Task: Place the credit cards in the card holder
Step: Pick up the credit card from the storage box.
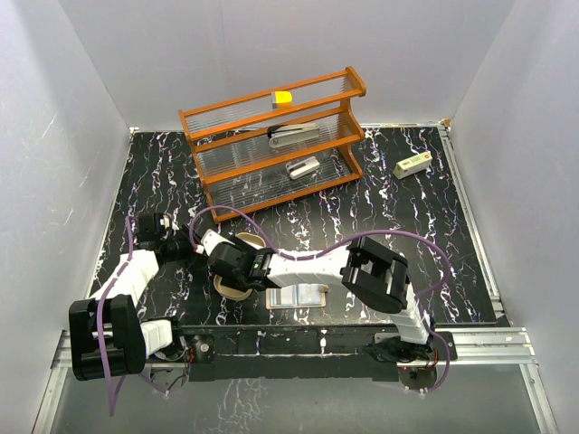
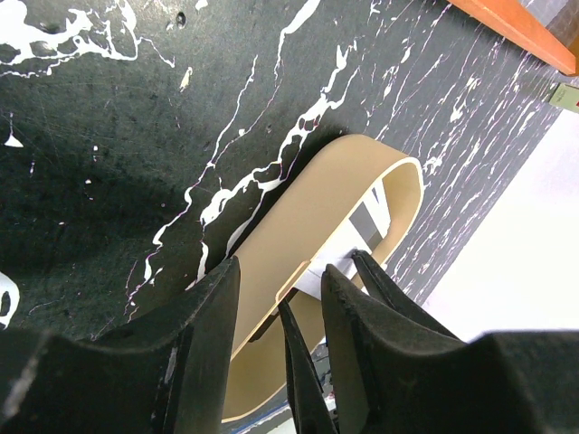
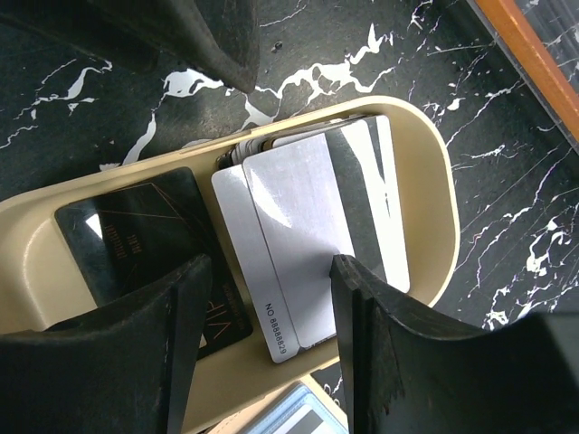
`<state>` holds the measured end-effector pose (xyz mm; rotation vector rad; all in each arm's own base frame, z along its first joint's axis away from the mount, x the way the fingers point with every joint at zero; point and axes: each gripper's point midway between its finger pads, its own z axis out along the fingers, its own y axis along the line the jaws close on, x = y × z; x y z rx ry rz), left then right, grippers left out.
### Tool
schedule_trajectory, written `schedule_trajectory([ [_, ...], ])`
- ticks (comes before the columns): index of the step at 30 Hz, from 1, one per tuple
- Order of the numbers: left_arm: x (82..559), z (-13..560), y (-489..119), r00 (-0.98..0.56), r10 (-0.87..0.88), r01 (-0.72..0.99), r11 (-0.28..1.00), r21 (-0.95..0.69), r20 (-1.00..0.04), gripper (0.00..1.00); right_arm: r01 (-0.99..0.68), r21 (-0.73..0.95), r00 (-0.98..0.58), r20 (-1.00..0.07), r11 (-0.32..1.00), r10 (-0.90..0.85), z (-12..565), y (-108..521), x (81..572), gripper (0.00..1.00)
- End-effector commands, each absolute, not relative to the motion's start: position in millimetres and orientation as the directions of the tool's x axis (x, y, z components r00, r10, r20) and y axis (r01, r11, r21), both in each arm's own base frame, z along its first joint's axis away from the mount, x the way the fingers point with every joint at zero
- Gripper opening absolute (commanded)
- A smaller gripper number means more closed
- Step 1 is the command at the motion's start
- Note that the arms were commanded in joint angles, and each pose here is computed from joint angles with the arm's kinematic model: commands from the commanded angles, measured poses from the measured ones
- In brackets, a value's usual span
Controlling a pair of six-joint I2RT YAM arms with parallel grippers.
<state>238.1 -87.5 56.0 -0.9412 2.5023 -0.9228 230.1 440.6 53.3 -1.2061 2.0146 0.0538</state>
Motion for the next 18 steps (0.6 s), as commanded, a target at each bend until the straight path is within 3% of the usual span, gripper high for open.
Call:
schedule_trajectory([
  [1, 235.4, 59.3, -91.2, -0.748, -0.662, -0.456, 0.568, -0.685, -0.051, 0.40, -0.761, -0.339, -0.240, -0.646, 0.553, -0.725, 57.7, 451.9, 234.3, 0.52],
  [18, 236.0, 57.4, -91.9, -0.751, -0.659, -0.456, 0.566, -0.687, -0.044, 0.40, -0.822, -0.190, -0.281, -0.683, 0.536, -0.674, 72.5, 465.9, 198.0, 0.48],
])
